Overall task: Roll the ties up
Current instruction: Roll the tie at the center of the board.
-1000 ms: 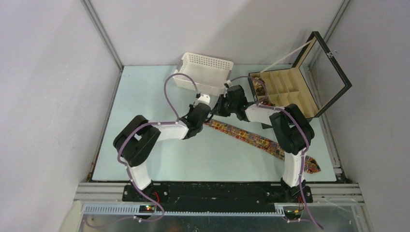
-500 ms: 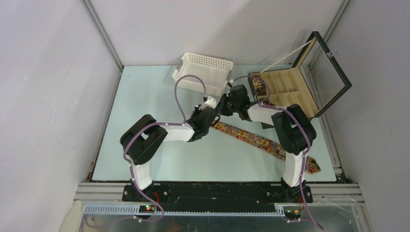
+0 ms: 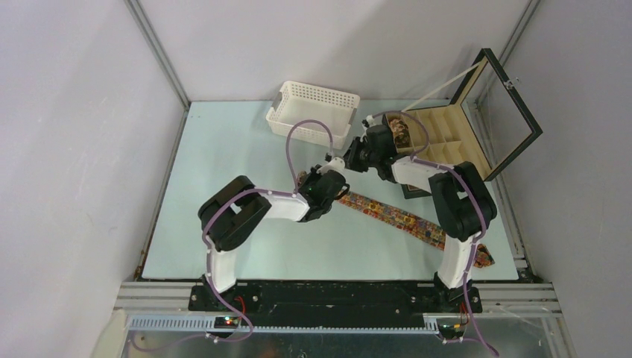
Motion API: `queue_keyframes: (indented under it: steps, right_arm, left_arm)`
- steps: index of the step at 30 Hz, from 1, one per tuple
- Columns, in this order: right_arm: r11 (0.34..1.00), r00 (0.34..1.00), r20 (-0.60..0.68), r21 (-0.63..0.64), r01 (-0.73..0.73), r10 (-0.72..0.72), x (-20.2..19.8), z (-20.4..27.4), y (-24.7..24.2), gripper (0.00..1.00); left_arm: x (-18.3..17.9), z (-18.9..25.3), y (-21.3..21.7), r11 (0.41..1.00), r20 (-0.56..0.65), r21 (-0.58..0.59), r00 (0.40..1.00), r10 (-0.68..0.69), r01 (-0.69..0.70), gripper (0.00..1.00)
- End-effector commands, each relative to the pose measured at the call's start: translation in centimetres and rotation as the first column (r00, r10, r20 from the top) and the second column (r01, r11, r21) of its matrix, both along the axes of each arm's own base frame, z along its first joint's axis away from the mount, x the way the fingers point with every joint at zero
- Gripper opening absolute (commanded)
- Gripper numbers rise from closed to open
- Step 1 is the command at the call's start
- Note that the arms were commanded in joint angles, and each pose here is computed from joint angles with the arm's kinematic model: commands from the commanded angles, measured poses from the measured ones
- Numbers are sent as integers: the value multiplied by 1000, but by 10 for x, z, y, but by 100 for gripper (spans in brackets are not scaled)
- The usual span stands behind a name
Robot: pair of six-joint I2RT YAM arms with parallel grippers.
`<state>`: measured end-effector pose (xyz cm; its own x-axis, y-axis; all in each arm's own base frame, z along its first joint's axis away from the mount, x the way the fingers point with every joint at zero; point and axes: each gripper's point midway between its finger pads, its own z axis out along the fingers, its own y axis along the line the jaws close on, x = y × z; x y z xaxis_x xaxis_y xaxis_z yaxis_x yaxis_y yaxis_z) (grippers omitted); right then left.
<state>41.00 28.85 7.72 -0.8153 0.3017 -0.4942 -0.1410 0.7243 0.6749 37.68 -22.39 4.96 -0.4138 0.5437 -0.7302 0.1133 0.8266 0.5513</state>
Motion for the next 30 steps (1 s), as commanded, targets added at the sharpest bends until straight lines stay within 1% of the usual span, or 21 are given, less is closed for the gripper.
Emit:
queue_keyframes:
  steps: [1,10,17,23,30]
  right_arm:
    - [1000,997,74,22,-2,0,6,28,-9,15]
    - [999,995,99,39,4,-8,14,42,-26,16]
    - [998,993,120,62,-12,5,18,54,-35,18]
    - [996,993,98,52,-76,71,17,48,-31,19]
    - [992,993,65,82,-99,94,18,41,-24,19]
  left_arm:
    - [6,11,-10,1000,51,11,999,3,-4,0]
    - [2,5,-18,998,41,53,999,-30,28,0]
    - [-5,5,-26,996,20,56,997,-68,67,0]
    - [-9,2,-31,994,-14,27,995,-102,102,0]
    - [-12,-1,-38,991,-48,6,990,-134,134,0]
